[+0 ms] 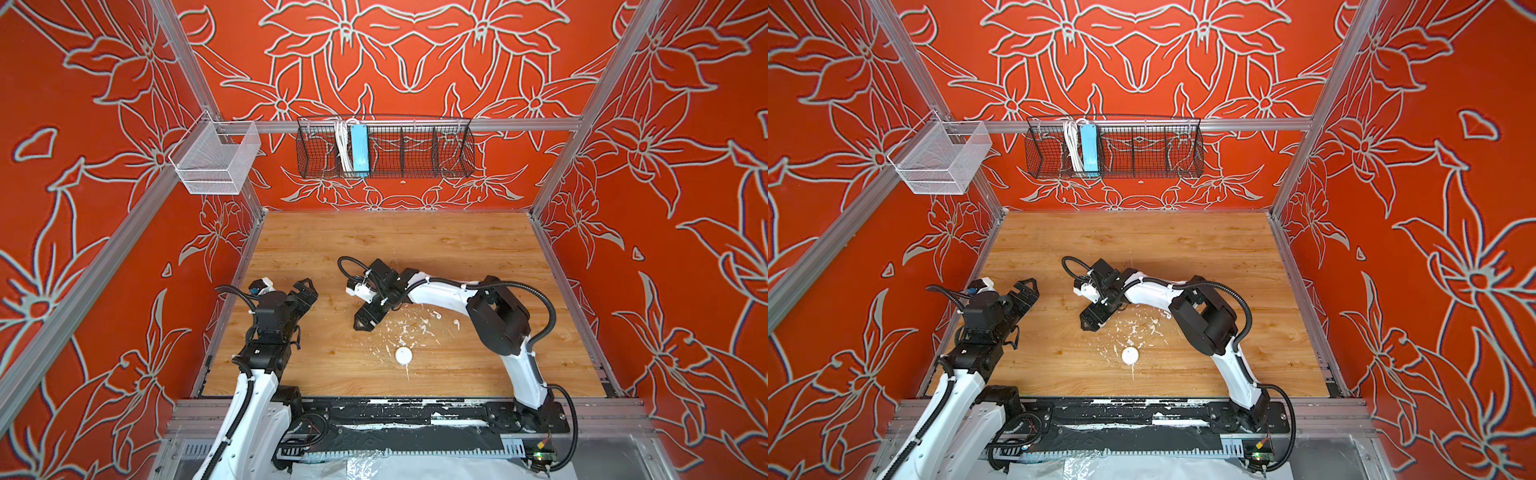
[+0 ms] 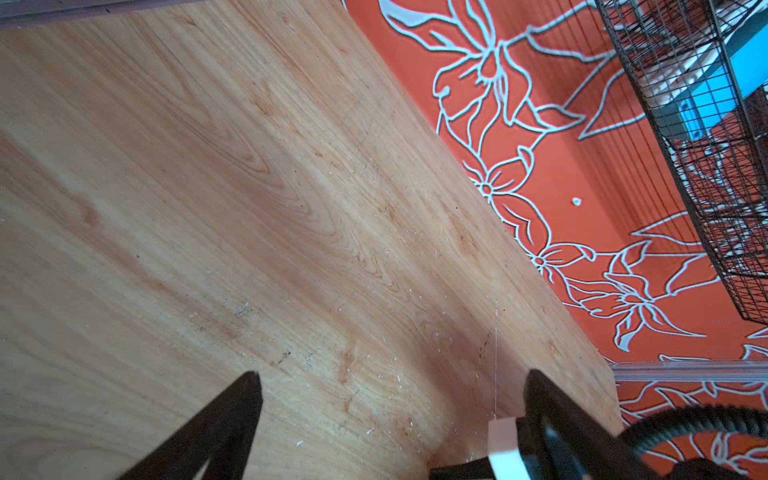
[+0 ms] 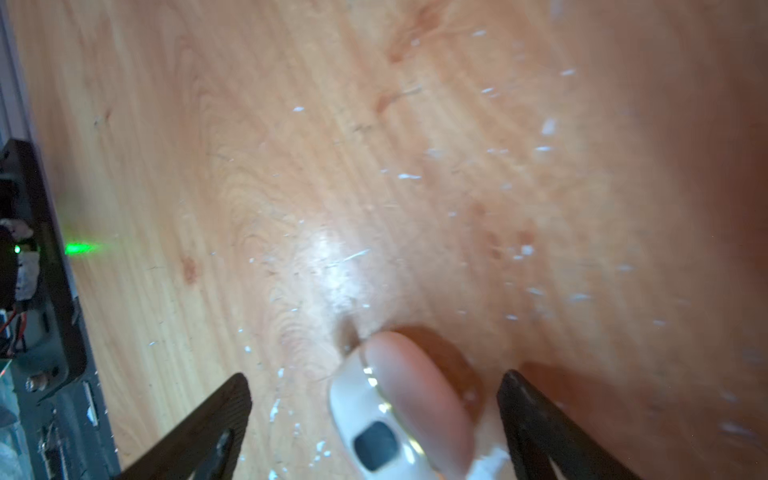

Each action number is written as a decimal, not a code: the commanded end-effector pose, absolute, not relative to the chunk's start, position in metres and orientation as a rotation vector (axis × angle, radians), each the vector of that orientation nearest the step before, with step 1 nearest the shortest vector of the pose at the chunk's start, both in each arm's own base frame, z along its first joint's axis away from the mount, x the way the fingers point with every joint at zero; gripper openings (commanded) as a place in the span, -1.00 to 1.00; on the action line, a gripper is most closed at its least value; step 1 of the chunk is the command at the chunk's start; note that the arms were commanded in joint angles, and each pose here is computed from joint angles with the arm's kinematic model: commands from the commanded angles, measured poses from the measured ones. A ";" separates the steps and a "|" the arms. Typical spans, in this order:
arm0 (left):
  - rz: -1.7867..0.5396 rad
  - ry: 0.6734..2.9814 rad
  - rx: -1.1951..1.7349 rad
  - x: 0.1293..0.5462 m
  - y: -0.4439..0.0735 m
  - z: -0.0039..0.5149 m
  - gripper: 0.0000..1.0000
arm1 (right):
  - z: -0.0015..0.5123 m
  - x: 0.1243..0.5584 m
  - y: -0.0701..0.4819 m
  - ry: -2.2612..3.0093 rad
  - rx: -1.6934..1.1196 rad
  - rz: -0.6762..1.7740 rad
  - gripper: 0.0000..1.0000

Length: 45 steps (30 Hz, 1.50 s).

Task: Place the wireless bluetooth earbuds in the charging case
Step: 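Reach the right gripper over the white earbud case and lower onto it, then close the right gripper on the white earbud case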

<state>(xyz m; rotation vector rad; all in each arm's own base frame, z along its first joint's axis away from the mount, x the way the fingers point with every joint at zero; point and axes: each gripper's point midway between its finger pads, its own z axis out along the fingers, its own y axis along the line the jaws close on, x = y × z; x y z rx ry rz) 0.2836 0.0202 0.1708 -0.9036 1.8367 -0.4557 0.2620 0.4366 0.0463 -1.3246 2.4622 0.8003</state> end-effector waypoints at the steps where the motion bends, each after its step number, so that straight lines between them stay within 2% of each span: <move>1: -0.434 1.822 -0.918 0.284 0.025 0.175 0.95 | 0.032 0.249 0.432 2.474 -1.402 0.750 0.89; 17: -0.435 1.825 -0.919 0.283 0.025 0.175 0.95 | 0.019 0.227 0.425 2.376 -1.563 0.400 0.60; 19: -0.431 1.828 -0.920 0.283 0.025 0.174 0.95 | 0.018 0.225 0.424 2.372 -1.577 0.372 0.53; 27: -0.414 1.823 -0.927 0.281 0.028 0.174 0.95 | 0.015 0.222 0.427 2.343 -1.616 0.306 0.45; 34: -0.426 1.832 -0.924 0.282 0.026 0.173 0.95 | 0.009 0.223 0.425 2.351 -1.633 0.265 0.25; 41: -0.421 1.824 -0.925 0.281 0.027 0.174 0.95 | 0.002 0.225 0.426 2.361 -1.647 0.223 0.28; 45: -0.430 1.824 -0.925 0.282 0.026 0.173 0.95 | -0.004 0.229 0.422 2.368 -1.651 0.177 0.22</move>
